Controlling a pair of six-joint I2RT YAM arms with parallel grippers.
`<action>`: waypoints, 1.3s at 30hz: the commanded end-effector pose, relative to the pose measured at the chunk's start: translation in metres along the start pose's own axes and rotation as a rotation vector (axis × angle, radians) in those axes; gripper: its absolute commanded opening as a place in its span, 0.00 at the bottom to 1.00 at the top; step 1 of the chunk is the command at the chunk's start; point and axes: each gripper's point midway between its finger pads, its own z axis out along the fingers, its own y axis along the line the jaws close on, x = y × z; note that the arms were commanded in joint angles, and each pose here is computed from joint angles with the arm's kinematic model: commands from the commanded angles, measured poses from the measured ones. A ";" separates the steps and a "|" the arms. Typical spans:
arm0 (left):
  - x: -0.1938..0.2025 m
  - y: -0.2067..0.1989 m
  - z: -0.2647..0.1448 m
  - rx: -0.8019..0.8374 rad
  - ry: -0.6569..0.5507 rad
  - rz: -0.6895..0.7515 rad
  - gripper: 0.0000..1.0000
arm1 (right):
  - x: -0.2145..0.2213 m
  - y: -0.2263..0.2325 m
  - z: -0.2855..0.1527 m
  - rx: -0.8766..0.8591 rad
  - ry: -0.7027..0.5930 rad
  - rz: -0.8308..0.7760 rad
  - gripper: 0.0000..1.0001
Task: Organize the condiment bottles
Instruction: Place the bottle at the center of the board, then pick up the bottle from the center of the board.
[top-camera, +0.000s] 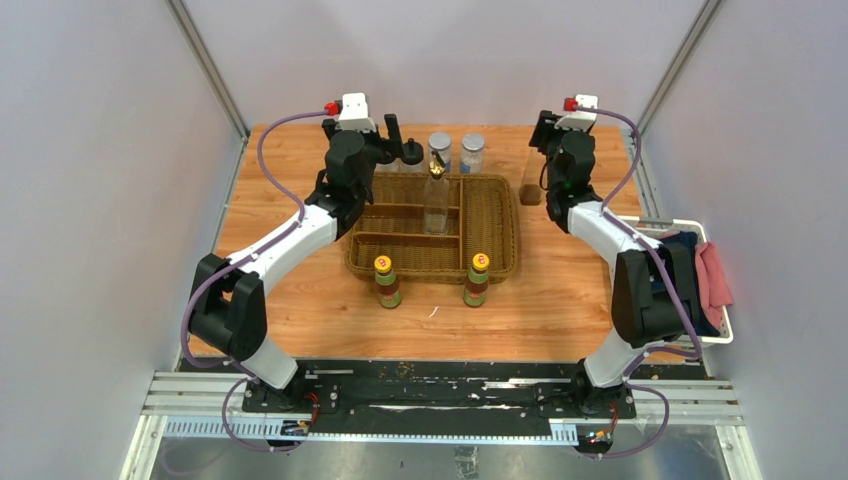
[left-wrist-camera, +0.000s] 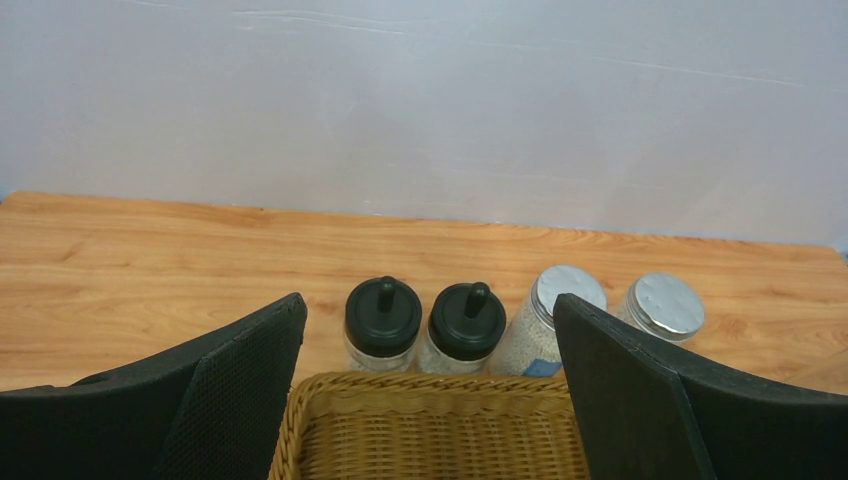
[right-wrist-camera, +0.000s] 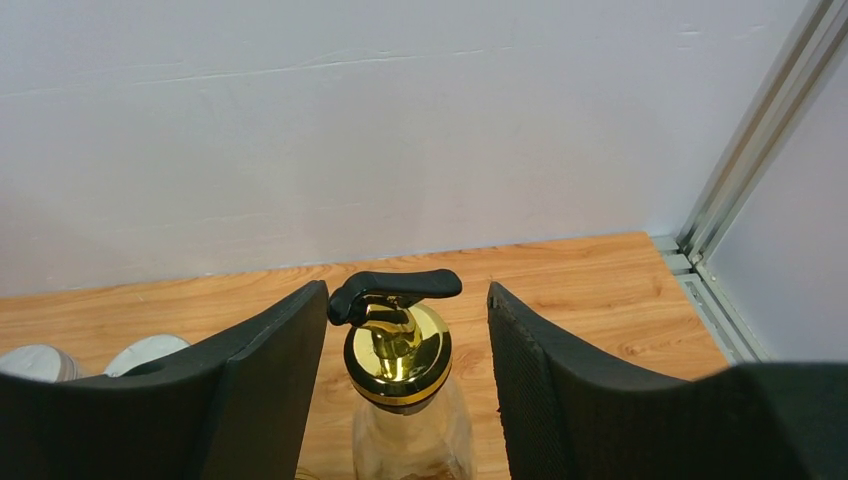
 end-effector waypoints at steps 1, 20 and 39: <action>0.001 0.000 0.002 -0.009 -0.003 -0.008 1.00 | -0.050 -0.006 0.001 0.005 -0.102 -0.007 0.64; -0.013 -0.003 0.003 -0.007 -0.030 -0.015 1.00 | -0.125 0.079 0.006 -0.269 -0.081 -0.128 0.64; -0.014 -0.001 0.004 -0.013 -0.031 -0.007 1.00 | -0.007 0.173 0.023 -0.537 0.290 -0.116 0.68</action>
